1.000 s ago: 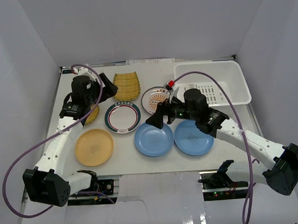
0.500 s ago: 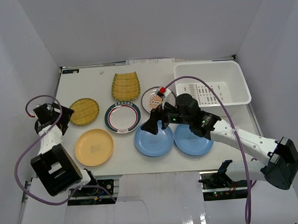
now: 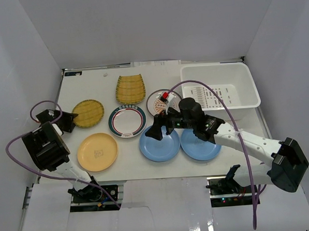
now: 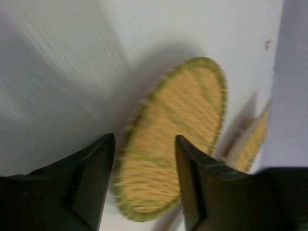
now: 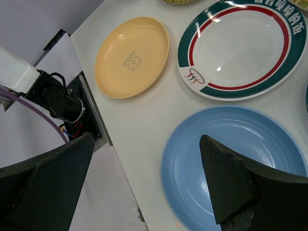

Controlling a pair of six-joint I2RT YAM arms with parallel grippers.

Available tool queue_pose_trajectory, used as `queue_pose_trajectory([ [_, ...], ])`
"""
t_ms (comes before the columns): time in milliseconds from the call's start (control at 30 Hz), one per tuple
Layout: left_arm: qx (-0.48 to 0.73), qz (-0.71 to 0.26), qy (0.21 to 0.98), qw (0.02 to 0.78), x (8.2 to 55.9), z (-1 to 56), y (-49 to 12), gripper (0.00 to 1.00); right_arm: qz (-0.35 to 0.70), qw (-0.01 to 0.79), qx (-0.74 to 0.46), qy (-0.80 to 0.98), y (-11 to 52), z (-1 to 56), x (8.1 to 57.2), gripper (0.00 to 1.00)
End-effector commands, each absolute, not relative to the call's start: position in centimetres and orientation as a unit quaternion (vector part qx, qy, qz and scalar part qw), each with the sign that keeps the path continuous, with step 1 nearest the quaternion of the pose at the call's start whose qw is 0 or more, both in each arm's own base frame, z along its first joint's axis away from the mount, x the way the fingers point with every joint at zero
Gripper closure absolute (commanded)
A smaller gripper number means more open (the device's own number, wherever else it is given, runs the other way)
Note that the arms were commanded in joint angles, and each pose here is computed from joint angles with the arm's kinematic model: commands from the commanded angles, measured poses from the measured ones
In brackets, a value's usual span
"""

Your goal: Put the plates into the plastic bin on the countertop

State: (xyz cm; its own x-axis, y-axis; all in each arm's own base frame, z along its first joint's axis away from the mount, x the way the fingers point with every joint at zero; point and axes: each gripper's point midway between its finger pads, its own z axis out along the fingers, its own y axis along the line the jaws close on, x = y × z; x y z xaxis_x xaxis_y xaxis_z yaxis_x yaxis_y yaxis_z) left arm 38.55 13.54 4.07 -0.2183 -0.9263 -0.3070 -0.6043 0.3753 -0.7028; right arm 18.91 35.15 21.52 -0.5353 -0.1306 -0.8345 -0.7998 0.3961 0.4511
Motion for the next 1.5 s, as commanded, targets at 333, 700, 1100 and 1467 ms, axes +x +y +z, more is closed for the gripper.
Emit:
queue_pose_trajectory([
  [333, -0.480, -0.290, 0.711, 0.424, 39.7, 8.2, 11.8, 1.00, 0.466, 0.396, -0.297, 0.733, 37.4, 24.0, 20.9, 0.00],
  [700, -0.288, -0.423, 0.672, 0.535, 38.5, 25.1, 0.9, 1.00, 0.512, 0.396, -0.259, 0.717, 40.2, 29.3, 25.2, 0.07],
  [1100, -0.091, -0.574, 0.678, 0.450, 33.0, 29.1, -13.7, 1.00, 0.474, 0.423, -0.126, 0.762, 32.0, 28.7, 34.3, 0.10],
  [1467, -0.032, -0.611, 0.683, 0.399, 32.4, 29.2, -18.7, 0.99, 0.548, 0.382, -0.146, 0.730, 32.0, 28.2, 32.0, 0.78],
])
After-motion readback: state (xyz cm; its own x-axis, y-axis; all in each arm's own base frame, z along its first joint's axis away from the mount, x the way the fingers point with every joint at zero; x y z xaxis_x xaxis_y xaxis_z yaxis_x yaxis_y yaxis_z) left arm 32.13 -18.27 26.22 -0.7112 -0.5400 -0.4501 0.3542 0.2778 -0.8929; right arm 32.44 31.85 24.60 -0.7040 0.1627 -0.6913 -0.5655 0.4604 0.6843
